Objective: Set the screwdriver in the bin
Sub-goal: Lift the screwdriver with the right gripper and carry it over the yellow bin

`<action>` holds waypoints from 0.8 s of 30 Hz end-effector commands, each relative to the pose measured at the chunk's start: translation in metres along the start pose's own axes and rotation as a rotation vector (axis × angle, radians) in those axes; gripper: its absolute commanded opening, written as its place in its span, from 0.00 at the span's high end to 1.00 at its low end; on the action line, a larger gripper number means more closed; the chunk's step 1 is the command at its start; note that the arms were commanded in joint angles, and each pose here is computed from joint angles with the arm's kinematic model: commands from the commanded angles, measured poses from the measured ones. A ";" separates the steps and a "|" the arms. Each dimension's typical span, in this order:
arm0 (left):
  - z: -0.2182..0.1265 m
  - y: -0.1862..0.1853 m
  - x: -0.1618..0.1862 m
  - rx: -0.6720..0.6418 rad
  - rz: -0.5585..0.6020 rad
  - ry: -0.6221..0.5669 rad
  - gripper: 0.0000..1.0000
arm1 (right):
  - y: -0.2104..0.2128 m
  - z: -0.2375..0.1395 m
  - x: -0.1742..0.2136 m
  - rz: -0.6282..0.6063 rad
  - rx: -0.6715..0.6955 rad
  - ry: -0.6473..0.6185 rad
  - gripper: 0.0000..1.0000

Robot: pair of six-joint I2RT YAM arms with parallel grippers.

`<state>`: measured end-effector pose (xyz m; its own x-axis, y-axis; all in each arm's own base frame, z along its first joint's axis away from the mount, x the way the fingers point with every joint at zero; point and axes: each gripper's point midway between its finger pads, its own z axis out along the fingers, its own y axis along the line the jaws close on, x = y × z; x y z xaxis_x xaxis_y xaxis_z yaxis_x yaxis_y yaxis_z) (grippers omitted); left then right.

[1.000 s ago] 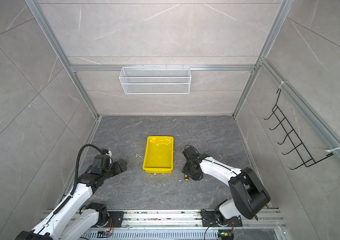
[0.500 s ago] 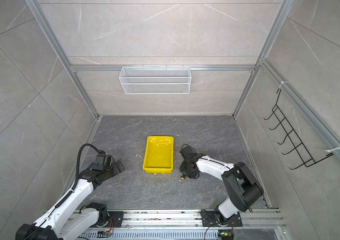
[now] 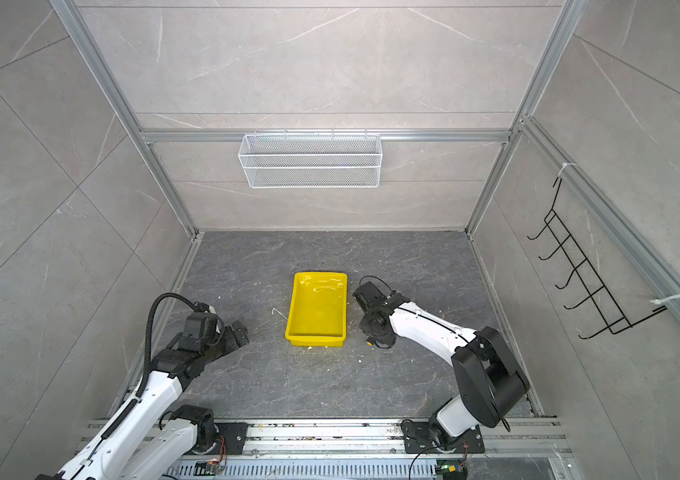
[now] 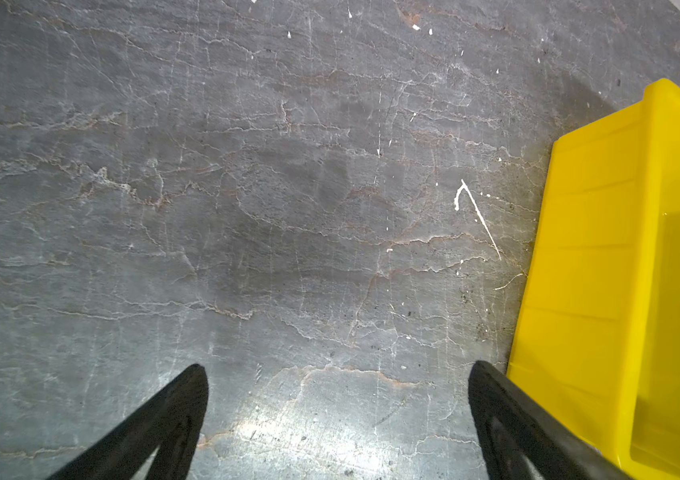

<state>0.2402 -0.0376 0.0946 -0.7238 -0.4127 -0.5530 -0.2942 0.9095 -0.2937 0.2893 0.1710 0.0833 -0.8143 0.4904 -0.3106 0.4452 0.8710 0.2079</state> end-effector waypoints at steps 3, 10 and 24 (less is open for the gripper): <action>-0.005 -0.004 -0.004 0.033 0.005 -0.036 0.00 | 0.042 -0.039 -0.023 -0.091 0.008 -0.144 0.75; -0.008 -0.003 -0.003 0.050 -0.005 -0.058 0.00 | 0.110 -0.037 0.003 -0.207 -0.044 -0.150 0.74; -0.008 -0.005 -0.004 0.058 -0.004 -0.055 0.00 | 0.163 0.024 0.067 -0.331 0.002 0.010 0.73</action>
<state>0.2349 -0.0376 0.0980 -0.6995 -0.4189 -0.5790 -0.2770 0.9058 -0.3208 0.3185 0.3473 0.0815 -0.9022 0.2061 -0.3789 0.1679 0.9770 0.1317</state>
